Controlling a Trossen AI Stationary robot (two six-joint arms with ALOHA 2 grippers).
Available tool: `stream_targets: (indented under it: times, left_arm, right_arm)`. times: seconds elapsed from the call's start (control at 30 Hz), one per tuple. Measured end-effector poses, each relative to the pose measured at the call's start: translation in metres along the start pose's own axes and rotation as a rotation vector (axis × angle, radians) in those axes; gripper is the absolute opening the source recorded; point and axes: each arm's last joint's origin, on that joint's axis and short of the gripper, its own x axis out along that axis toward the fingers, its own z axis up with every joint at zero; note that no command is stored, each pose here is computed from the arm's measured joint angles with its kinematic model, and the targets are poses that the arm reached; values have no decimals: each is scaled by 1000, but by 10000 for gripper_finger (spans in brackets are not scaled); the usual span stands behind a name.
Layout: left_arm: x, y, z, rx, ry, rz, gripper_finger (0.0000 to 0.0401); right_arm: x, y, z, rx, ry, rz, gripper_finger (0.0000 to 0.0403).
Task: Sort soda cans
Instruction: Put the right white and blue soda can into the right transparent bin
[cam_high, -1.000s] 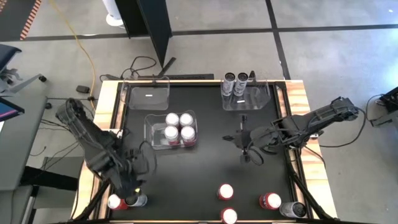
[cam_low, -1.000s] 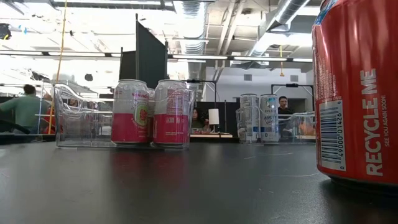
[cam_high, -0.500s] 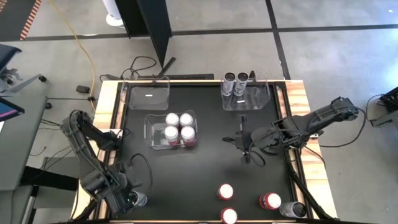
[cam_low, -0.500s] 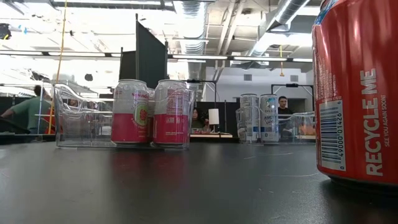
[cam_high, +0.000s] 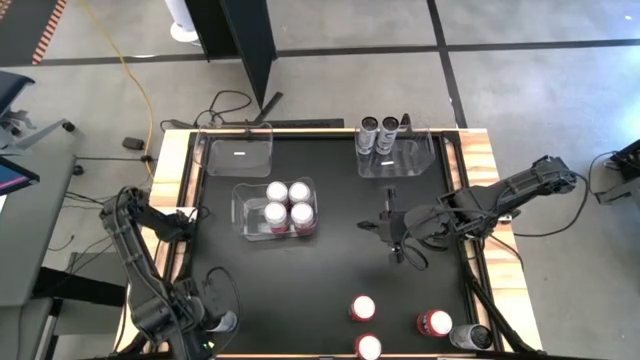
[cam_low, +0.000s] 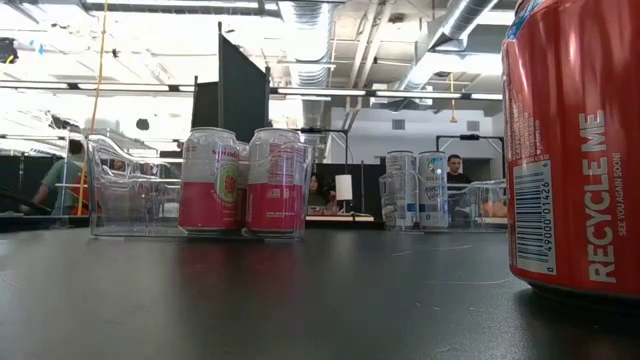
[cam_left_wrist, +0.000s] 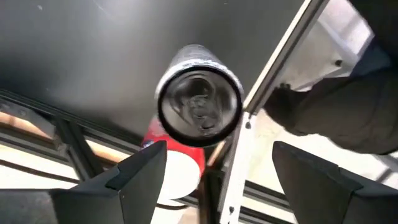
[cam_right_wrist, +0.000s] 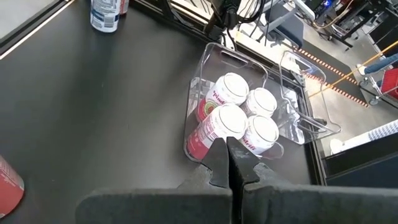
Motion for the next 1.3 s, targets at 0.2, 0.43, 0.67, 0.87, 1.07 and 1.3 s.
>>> stream_targets:
  times: [0.2, 0.43, 0.67, 0.87, 1.07, 1.3]
  left_arm:
    - [0, 0, -1, 1, 34, -9, 289]
    - [-1, 1, 6, -41, 132, -17, 289]
    - [-1, 3, 12, -117, 140, -6, 301]
    - [-1, 3, 12, -76, 142, -9, 349]
    - [-1, 3, 10, -25, 65, 4, 368]
    - [-1, 4, 7, 46, -20, 29, 369]
  right_arm:
    - [0, 0, 0, -14, -1, 2, 0]
    - [0, 0, 0, -23, -2, 6, 0]
    - [0, 0, 1, -31, -8, 4, 0]
    - [10, 8, -11, -65, -9, 4, 0]
    - [16, 13, -21, -69, 1, 6, 0]
    - [18, 15, -24, -66, -5, 5, 0]
